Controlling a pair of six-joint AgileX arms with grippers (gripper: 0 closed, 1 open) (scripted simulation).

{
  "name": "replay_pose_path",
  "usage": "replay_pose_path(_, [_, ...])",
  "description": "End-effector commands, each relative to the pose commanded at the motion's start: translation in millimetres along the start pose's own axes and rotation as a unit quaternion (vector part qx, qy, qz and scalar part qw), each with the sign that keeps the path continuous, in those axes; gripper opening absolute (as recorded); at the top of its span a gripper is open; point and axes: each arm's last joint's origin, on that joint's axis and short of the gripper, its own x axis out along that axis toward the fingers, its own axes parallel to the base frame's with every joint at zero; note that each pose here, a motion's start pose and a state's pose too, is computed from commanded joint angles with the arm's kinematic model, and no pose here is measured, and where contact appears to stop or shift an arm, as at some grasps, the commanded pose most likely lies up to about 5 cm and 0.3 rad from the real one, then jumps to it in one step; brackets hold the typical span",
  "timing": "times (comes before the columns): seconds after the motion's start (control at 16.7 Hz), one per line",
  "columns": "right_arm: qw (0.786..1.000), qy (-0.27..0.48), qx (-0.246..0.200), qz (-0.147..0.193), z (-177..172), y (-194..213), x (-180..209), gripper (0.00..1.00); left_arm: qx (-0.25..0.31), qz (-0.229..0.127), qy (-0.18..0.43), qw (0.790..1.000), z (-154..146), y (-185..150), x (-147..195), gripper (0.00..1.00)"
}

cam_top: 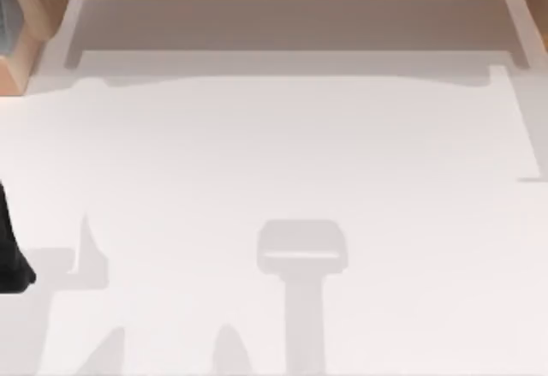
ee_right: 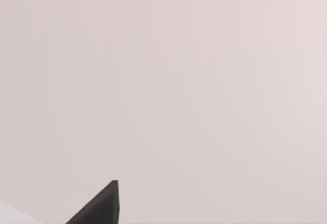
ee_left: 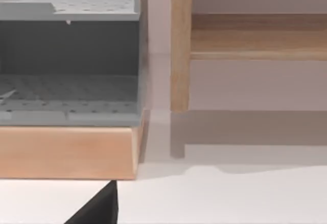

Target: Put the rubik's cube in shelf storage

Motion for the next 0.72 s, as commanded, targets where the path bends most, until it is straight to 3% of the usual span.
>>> replay_pose_path(0.18, [0.994, 0.048, 0.083, 0.052, 6, -33, 39, 1.00, 0.000, 0.000, 0.000, 1.000, 0, 0, 0, 1.00])
replay_pose_path(0.36, [0.975, 0.084, 0.164, 0.123, 40, -59, 73, 1.00, 0.000, 0.000, 0.000, 1.000, 0, 0, 0, 1.00])
replay_pose_path(0.72, [0.903, 0.156, 0.286, 0.282, 148, -89, 91, 1.00, 0.000, 0.000, 0.000, 1.000, 0, 0, 0, 1.00])
